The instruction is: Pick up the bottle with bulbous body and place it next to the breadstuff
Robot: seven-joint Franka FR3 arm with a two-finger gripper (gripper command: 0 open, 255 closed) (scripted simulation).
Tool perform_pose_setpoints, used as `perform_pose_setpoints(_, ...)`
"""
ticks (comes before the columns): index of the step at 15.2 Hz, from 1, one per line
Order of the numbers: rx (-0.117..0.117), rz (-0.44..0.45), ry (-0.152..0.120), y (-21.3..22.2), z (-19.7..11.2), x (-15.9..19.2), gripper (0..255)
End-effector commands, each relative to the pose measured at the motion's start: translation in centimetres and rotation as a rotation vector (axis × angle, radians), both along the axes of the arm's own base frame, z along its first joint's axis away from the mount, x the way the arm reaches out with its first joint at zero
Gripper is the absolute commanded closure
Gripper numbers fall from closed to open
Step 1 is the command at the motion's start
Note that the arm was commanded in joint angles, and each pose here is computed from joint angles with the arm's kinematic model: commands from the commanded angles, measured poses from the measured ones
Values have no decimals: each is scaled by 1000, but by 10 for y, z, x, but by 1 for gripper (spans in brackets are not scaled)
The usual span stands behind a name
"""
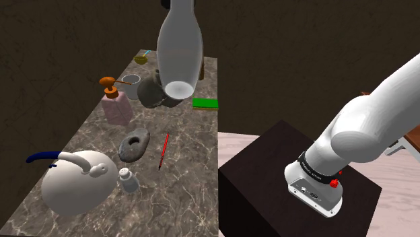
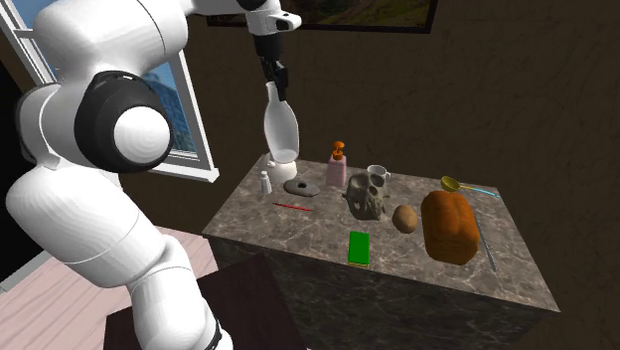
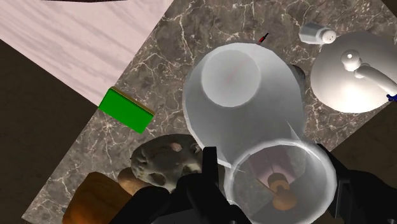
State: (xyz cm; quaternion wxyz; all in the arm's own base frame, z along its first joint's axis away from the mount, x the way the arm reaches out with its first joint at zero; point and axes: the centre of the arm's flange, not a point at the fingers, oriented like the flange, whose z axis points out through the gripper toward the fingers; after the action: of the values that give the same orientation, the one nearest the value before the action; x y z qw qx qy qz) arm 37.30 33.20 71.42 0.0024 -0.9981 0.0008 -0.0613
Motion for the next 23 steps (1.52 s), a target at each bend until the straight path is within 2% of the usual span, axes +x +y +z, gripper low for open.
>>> perform_pose_setpoints(1, 0, 0, 0, 0, 11, -1, 255)
perform_pose_setpoints(3, 0, 0, 0, 0, 19, -1, 255)
perform_pose_setpoints(23, 0, 0, 0, -213, 20, 154, 255)
